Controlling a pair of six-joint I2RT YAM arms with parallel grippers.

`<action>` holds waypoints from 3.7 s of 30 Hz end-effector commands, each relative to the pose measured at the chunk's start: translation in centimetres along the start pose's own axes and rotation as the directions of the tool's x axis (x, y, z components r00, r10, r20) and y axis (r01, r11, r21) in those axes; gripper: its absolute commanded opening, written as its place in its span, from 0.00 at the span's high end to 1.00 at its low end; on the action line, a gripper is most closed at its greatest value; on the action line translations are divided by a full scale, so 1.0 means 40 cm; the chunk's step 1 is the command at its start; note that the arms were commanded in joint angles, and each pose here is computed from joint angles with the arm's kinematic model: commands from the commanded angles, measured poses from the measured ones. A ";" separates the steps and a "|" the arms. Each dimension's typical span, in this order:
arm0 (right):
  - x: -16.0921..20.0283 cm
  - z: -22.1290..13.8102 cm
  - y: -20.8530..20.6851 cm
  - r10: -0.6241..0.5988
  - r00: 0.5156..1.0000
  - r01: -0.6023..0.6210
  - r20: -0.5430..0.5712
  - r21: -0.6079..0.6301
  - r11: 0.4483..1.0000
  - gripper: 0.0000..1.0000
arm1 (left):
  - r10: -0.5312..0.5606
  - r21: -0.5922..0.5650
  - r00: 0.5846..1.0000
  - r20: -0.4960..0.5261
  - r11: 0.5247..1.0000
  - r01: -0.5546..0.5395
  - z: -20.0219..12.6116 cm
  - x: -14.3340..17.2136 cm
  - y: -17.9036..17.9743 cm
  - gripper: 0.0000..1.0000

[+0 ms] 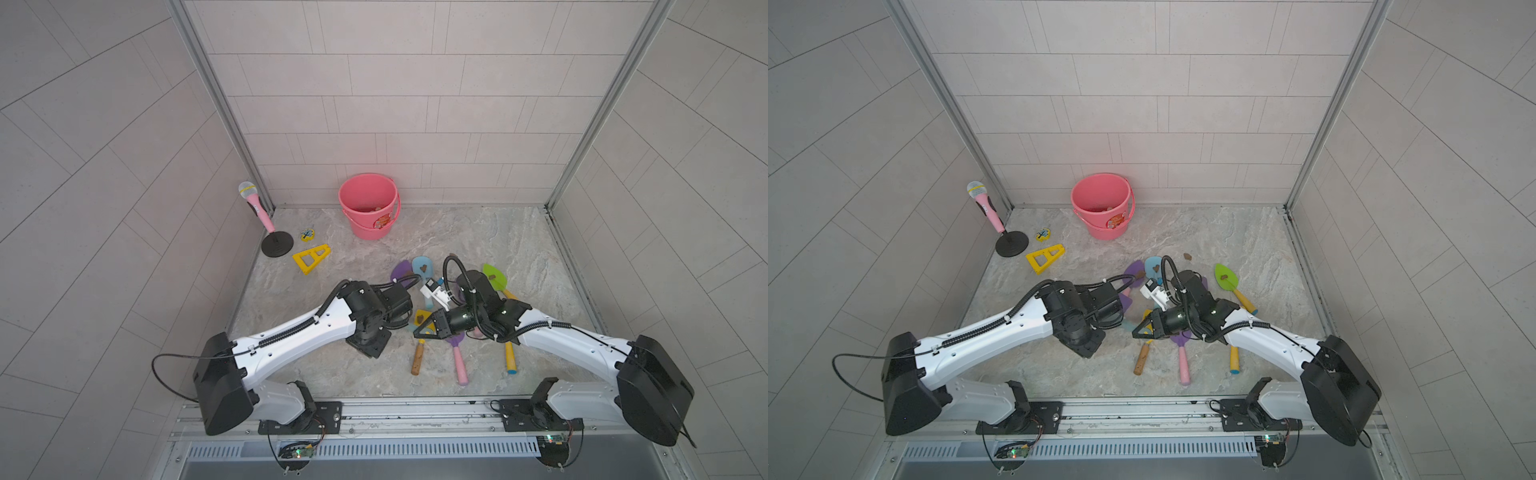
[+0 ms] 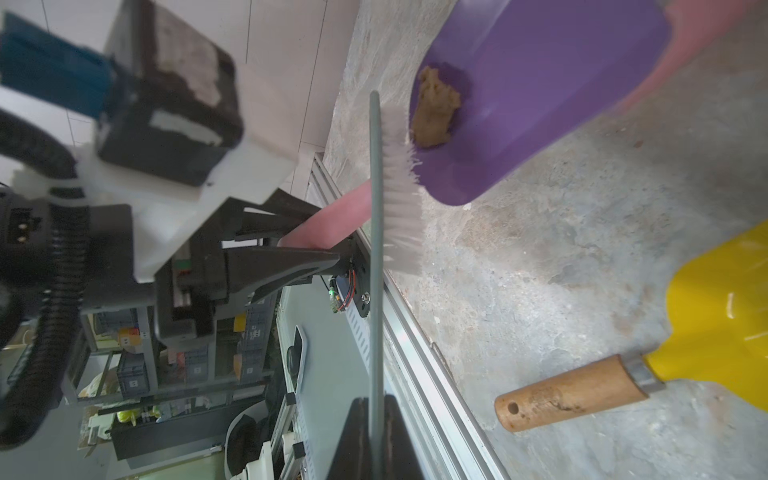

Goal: Brush the soil off the hand trowel and place it into the bucket
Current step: Brush off the soil from the hand trowel.

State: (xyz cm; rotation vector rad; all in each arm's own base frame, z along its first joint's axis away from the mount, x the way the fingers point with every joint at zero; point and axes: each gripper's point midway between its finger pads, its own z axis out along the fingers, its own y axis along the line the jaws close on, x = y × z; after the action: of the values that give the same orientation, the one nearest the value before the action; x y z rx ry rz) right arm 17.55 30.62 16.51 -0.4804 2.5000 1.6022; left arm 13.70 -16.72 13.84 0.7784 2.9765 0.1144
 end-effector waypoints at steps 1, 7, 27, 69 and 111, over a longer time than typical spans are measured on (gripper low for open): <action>-0.034 -0.010 -0.020 0.006 0.999 -0.009 0.053 0.052 0.999 1.00 | 0.023 0.021 1.000 0.008 1.000 -0.023 -0.006 0.010 0.001 1.00; -0.068 -0.053 -0.066 0.058 0.990 -0.069 0.128 0.084 0.994 1.00 | 0.031 0.029 0.999 0.010 0.999 -0.032 -0.003 0.019 0.001 1.00; -0.039 -0.040 0.038 -0.051 0.992 0.053 0.117 -0.012 0.999 1.00 | -0.013 0.027 0.998 0.068 1.000 0.012 -0.013 0.009 0.016 1.00; 0.016 -0.077 -0.102 -0.845 0.364 0.783 -0.391 0.620 0.050 1.00 | -0.157 0.344 0.984 -0.086 0.922 0.177 -0.192 0.066 -0.016 1.00; -0.040 0.005 0.016 -0.737 -0.037 0.707 -0.675 0.504 -0.496 1.00 | -0.181 0.366 0.968 -0.174 0.901 0.234 -0.148 0.082 -0.032 1.00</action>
State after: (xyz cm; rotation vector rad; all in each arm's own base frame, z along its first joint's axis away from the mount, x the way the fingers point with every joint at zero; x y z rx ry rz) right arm 18.54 30.35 15.01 -1.5580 1.4142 -0.3814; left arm 9.95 -16.84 20.08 0.4922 3.2039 -0.4794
